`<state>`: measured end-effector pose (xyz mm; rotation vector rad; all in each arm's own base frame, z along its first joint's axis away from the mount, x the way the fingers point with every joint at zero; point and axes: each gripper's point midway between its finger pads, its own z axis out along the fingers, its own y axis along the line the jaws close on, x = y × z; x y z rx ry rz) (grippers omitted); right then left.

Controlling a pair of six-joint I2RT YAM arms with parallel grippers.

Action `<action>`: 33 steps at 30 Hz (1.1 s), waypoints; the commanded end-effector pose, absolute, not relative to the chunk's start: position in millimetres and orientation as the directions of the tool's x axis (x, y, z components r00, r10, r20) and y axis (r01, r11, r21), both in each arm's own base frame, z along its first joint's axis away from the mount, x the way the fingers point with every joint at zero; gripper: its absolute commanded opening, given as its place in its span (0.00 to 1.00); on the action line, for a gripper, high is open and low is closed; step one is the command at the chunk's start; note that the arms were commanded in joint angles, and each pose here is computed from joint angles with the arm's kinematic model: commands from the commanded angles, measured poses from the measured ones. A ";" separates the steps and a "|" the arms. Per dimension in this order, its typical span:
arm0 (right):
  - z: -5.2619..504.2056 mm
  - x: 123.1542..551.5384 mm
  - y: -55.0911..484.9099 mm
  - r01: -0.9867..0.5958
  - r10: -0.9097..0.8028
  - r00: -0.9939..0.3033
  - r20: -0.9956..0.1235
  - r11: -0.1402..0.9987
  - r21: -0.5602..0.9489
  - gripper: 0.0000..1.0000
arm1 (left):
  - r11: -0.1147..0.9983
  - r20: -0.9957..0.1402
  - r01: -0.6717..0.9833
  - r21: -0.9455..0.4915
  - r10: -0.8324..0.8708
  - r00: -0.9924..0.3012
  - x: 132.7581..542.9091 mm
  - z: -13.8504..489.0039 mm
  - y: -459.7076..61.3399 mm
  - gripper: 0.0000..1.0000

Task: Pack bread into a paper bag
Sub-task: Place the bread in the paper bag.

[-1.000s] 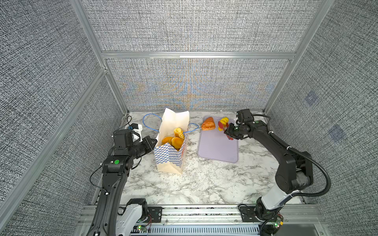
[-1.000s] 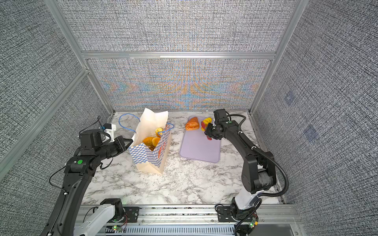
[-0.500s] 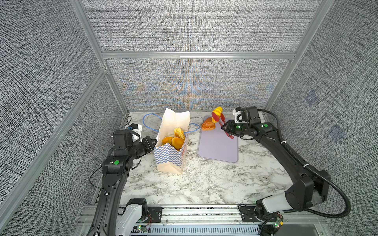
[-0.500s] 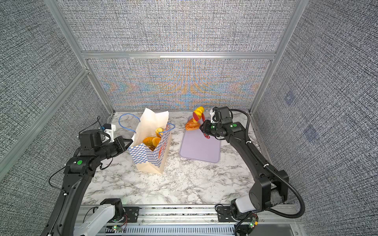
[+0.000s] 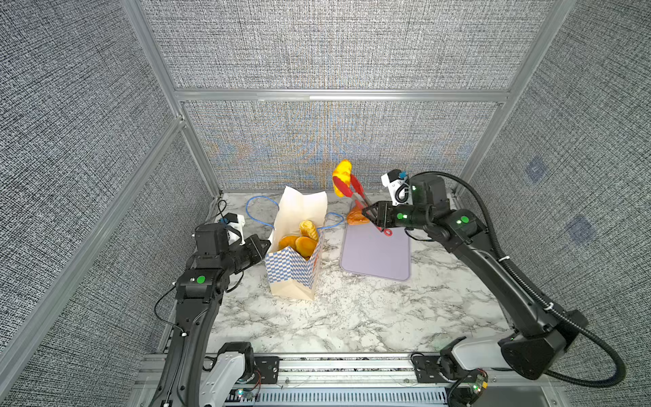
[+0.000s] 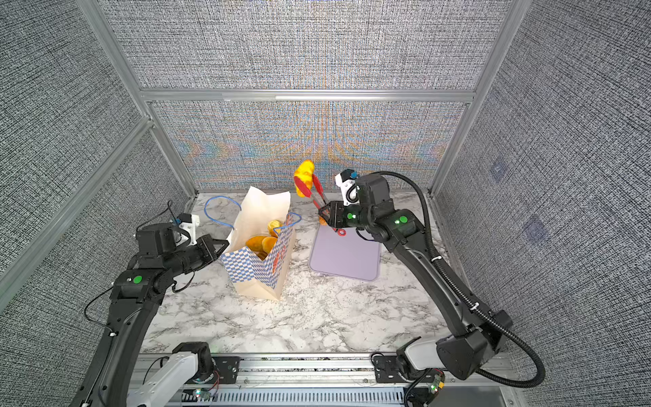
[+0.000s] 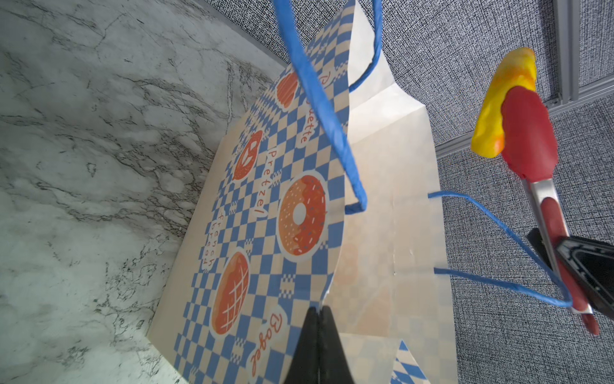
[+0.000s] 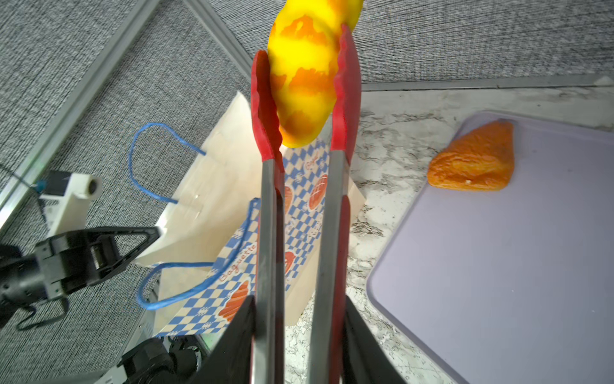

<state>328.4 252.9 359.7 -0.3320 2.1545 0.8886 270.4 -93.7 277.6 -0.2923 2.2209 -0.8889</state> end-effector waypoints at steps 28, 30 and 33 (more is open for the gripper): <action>353.4 248.0 329.5 -0.742 -0.279 -0.596 -0.753 0.551 0.382 0.41 | 0.735 -0.547 0.064 -0.675 -0.440 -0.712 272.9 282.7 -94.6 0.00; 349.9 246.6 328.4 -0.741 -0.287 -0.598 -0.748 0.555 0.379 0.41 | 0.735 -0.547 0.063 -0.675 -0.441 -0.711 273.1 282.5 -94.1 0.00; 344.7 244.5 328.6 -0.740 -0.299 -0.601 -0.741 0.559 0.375 0.41 | 0.736 -0.546 0.061 -0.675 -0.442 -0.712 272.9 282.2 -94.0 0.00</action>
